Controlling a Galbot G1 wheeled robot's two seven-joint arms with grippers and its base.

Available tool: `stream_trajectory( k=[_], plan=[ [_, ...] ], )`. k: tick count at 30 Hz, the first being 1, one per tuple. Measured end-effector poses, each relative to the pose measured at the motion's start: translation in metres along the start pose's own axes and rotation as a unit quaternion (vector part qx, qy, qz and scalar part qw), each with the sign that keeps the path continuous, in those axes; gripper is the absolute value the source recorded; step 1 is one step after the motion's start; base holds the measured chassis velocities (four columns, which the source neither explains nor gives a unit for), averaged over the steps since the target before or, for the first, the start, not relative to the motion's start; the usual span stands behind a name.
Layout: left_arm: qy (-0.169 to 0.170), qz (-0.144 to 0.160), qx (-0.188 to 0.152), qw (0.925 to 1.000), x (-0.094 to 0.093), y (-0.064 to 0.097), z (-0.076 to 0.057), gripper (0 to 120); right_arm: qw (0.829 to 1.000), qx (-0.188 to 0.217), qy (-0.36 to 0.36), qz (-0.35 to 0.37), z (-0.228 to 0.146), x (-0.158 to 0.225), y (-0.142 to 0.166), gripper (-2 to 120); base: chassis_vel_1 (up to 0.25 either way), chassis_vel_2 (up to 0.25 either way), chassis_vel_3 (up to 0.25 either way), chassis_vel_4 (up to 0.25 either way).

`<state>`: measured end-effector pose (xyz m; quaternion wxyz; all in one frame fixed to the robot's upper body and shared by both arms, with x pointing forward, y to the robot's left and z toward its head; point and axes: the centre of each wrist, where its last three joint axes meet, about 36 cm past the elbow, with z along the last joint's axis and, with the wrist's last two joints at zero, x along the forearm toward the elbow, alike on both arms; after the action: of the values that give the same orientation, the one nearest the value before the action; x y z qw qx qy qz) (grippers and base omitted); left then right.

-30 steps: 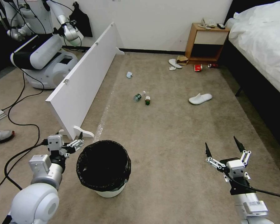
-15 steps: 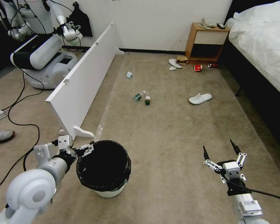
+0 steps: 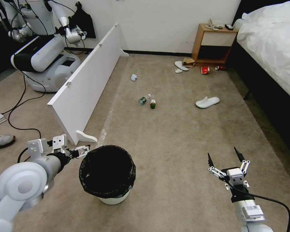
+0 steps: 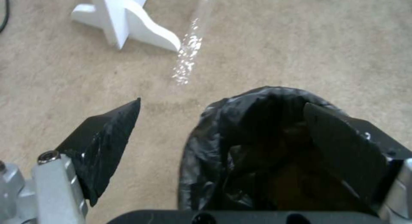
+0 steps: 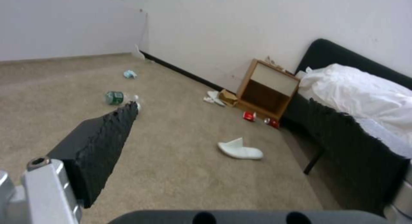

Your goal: Pick up the trash bin, then pick up the garbage from the floor and place it into the trash bin.

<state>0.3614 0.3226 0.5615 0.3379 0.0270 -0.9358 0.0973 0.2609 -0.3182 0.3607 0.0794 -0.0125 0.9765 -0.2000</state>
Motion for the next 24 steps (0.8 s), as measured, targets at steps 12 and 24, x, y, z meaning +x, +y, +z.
stream_trajectory(
  k=[12, 24],
  plan=[
    [0.041, -0.022, 0.027, 0.9985, -0.010, 0.009, 0.003, 100, 1.000, -0.013, 0.008, 0.000, 0.013, -0.006, 0.007, 100, 0.000, 0.000, 0.000, 0.000],
    [0.077, -0.037, 0.052, 0.9950, -0.027, 0.012, 0.023, 100, 1.000, -0.019, 0.010, 0.004, 0.018, -0.010, 0.009, 100, 0.000, 0.000, 0.000, 0.000]
  ],
)
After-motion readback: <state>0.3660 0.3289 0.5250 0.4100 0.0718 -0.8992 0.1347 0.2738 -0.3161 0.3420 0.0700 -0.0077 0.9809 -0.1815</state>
